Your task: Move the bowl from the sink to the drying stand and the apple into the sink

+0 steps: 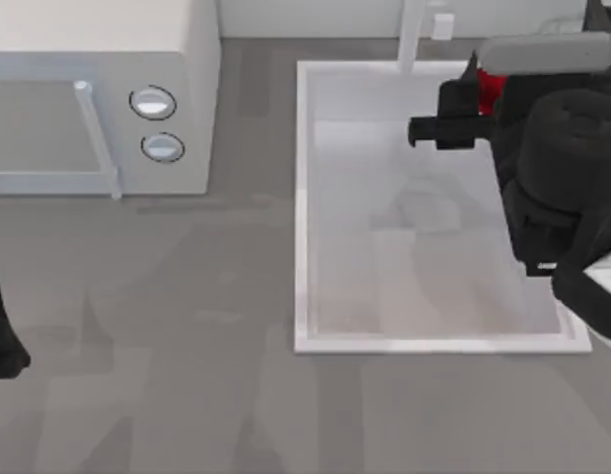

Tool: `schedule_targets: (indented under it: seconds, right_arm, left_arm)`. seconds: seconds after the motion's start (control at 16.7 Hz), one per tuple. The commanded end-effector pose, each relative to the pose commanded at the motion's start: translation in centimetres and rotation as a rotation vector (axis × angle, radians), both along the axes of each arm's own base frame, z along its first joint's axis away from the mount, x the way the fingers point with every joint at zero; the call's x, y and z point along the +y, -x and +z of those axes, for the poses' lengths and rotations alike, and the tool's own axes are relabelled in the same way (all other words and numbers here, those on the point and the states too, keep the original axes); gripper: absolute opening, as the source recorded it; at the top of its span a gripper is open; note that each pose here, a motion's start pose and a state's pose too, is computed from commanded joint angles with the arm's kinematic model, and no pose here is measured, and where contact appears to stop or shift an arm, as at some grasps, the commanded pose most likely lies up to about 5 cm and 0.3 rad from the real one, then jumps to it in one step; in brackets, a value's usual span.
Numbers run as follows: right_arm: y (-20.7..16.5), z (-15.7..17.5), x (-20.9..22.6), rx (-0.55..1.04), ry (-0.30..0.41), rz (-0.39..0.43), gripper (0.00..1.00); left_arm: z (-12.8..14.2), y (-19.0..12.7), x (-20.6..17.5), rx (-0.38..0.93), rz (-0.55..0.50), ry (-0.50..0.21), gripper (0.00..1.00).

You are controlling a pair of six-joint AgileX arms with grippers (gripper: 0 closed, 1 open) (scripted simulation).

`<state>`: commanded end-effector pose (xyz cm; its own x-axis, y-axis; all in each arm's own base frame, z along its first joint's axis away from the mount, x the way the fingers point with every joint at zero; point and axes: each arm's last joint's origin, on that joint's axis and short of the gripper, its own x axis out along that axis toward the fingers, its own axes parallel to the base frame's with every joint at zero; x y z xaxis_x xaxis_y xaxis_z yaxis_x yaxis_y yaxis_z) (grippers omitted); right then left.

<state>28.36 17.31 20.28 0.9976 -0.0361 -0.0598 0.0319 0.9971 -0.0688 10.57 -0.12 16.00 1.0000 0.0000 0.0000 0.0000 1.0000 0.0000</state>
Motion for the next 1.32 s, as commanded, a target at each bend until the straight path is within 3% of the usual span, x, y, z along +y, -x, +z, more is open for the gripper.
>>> schedule_targets:
  seconds: [0.18, 0.66, 1.32]
  right_arm:
    - [1.3, 0.6, 1.0, -0.058, -0.064, 0.023, 0.0]
    - [1.0, -0.3, 1.3, -0.055, -0.064, 0.024, 0.0]
    - [1.0, -13.1, 1.4, -0.067, -0.07, 0.024, 0.0]
  left_arm:
    - [0.0, 0.0, 0.0, 0.0, 0.0, 0.0, 1.0]
    - [0.0, 0.0, 0.0, 0.0, 0.0, 0.0, 1.0]
    - [0.0, 0.0, 0.0, 0.0, 0.0, 0.0, 1.0]
